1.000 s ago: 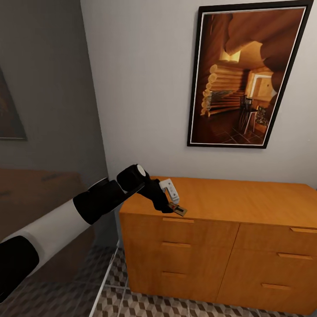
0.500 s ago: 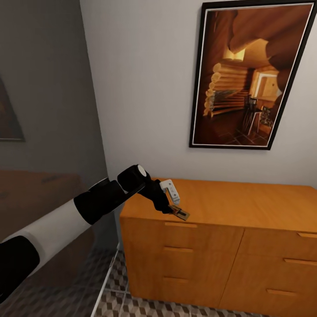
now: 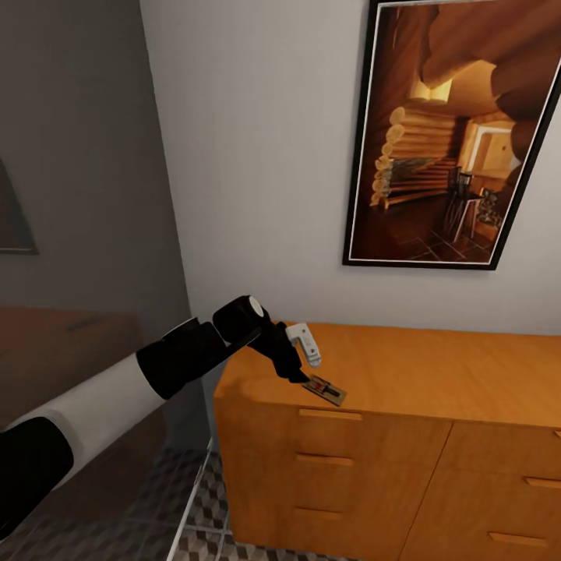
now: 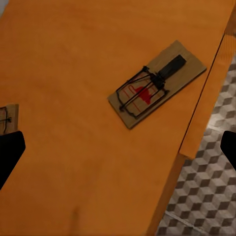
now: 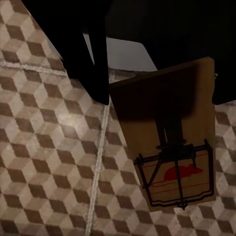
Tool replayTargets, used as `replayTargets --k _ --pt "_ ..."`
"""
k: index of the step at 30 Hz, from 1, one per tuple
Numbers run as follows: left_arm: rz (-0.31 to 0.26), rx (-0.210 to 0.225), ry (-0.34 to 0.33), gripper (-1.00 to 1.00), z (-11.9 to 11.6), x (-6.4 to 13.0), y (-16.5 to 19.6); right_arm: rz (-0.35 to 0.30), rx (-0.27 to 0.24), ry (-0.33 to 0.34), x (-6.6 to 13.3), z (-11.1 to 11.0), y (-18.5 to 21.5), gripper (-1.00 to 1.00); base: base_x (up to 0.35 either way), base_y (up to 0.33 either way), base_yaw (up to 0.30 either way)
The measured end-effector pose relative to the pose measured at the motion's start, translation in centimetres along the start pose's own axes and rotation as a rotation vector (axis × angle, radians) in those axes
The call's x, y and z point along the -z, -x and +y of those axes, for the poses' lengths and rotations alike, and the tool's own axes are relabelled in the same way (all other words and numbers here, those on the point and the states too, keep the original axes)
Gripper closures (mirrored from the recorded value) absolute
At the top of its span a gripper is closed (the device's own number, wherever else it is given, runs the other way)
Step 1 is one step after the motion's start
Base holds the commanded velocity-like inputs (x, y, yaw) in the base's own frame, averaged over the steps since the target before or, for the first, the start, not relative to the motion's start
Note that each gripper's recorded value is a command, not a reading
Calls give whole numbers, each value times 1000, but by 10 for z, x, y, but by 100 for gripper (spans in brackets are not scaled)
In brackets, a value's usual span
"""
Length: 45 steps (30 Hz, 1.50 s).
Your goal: Take the four mousetraps from the cabinet in the bathroom and place them on the bathroom floor. Make sure all four end up on the same floor surface, and ensure that at least two of them are either under or directly next to the same bathroom sink.
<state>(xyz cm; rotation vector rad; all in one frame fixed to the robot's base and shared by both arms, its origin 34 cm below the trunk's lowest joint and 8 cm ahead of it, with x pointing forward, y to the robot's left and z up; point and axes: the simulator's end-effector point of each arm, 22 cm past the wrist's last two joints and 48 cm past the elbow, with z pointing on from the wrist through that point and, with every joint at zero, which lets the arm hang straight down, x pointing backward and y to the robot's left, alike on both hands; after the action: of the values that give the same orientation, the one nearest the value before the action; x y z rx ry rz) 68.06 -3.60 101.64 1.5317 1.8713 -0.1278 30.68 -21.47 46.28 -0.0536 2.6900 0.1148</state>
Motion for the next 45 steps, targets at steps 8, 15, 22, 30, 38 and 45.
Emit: replayTargets --k 8,15,22,30,38,45 --pt "25 -41 -24 -100 -18 -10 0 1 0 0 0 0 -1 100 3 1 0" --pt "30 -49 -27 -100 -21 -12 0 1 0 0 0 0 -1 100 0 0 0" --pt "30 -50 -28 -100 -22 -12 0 1 0 0 0 0 -1 100 0 0 0" --pt "35 -54 -30 -100 -24 -14 -1 0 0 1 0 1 -1 100 123 -102 0" --pt "39 -59 -33 -100 -26 -15 -1 1 0 0 0 0 -1 100 113 -104 0" --pt "40 -61 -34 -100 -27 -16 -1 1 0 0 0 0 -1 100 12 -11 0"
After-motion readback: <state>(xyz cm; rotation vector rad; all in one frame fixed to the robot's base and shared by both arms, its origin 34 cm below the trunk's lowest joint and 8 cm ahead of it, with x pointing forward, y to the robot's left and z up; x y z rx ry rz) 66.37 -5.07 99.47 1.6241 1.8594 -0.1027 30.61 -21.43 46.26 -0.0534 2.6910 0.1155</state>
